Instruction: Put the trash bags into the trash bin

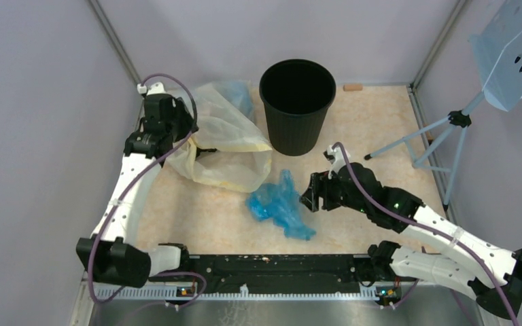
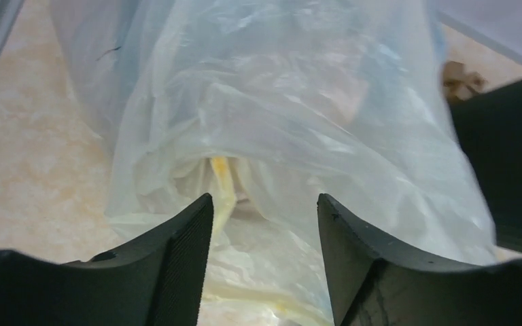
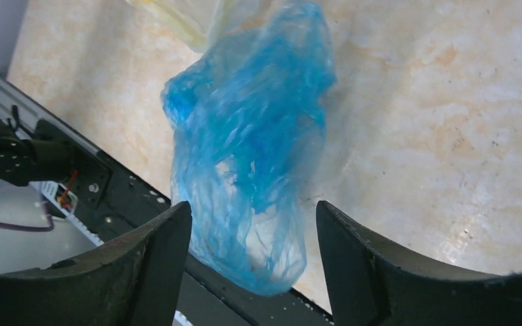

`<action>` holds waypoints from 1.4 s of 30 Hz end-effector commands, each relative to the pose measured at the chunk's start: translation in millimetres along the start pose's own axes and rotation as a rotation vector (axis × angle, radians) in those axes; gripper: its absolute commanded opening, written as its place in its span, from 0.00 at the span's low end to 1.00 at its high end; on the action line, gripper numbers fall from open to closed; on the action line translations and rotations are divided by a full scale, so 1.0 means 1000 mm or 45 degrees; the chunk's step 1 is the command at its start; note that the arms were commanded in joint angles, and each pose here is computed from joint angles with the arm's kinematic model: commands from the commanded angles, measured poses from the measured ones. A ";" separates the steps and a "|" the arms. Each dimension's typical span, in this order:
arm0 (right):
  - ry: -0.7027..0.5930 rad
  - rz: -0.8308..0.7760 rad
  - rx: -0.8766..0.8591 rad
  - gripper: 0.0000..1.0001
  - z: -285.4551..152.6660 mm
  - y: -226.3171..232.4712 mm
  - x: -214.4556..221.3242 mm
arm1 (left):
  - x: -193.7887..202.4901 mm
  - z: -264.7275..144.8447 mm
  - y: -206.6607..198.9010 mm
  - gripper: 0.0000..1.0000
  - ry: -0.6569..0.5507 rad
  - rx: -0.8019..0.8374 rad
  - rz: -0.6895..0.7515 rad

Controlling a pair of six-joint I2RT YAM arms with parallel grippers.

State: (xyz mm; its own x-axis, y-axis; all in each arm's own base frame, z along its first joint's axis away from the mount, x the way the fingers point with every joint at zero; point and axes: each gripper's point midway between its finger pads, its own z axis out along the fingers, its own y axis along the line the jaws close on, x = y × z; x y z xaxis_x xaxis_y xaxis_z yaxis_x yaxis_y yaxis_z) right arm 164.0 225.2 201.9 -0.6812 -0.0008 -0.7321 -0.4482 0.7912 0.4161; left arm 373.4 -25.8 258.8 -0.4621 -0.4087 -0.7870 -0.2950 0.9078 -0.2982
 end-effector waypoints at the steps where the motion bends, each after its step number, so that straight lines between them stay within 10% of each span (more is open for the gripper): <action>1: -0.012 0.008 0.065 0.71 -0.004 -0.016 0.008 | -0.012 -0.052 -0.028 0.67 -0.026 0.207 -0.011; 8: 0.021 0.039 0.045 0.73 0.011 -0.014 0.019 | 0.018 -0.096 -0.134 0.41 0.082 0.956 -0.095; 17: 0.032 0.057 -0.070 0.82 0.039 -0.004 0.034 | 0.088 -0.048 -0.221 0.23 0.305 1.076 0.019; 21: -0.011 0.071 -0.080 0.89 0.047 -0.003 0.030 | 0.109 0.003 -0.204 0.20 0.314 0.890 0.045; 34: 0.056 0.136 -0.064 0.84 0.085 0.002 0.040 | 0.149 0.112 0.025 0.10 0.345 0.104 -0.141; 38: 0.067 0.132 -0.094 0.70 0.091 0.010 0.039 | 0.142 0.102 0.014 0.14 0.392 0.239 -0.158; 42: 0.071 0.130 -0.142 0.44 0.092 0.017 0.038 | 0.128 0.055 -0.044 0.39 0.401 0.644 -0.053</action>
State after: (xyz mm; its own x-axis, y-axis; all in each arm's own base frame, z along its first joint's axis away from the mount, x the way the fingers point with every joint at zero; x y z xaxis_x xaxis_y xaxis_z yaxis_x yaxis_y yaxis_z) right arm 178.5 271.9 102.0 -0.7859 0.0031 -0.6183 -0.3792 0.7874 0.4859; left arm 376.1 -65.8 69.9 -0.7097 -0.5019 -0.4944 -0.2452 0.8339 -0.4945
